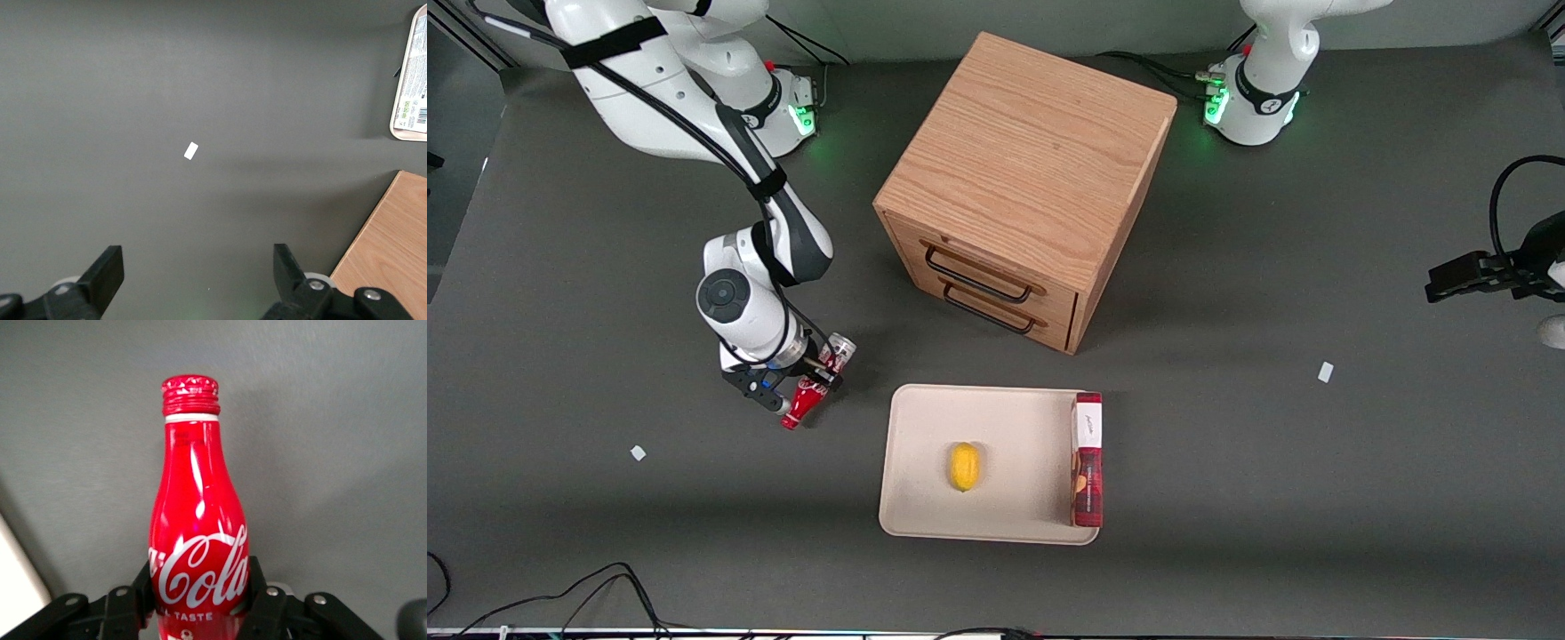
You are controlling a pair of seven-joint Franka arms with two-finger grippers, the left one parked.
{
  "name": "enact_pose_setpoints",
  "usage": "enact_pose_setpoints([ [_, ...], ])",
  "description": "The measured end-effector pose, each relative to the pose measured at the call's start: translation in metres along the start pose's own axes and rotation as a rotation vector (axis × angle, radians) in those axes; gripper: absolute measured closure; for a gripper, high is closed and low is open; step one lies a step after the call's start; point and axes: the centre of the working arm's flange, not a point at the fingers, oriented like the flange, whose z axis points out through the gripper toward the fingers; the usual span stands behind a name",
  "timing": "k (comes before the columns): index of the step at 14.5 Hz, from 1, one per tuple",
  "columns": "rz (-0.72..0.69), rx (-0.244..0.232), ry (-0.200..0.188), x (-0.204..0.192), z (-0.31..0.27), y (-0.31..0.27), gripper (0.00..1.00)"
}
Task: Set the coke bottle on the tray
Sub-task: 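Close the right gripper around the bottle's body, then lift the bottle and carry it over the white tray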
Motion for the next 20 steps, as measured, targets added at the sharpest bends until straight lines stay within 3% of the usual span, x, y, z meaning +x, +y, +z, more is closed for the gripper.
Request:
enact_pose_setpoints([
  [5, -0.14, -0.019, -0.017, 0.047, -0.114, -0.036, 0.45],
  [11, -0.315, 0.04, 0.071, 0.066, -0.195, -0.099, 0.45],
  [13, -0.364, 0.074, 0.092, 0.063, -0.197, -0.127, 0.45],
  [15, -0.408, 0.101, 0.085, 0.056, -0.181, -0.156, 0.45],
  [20, -0.45, 0.165, 0.105, 0.053, -0.067, -0.193, 0.45],
])
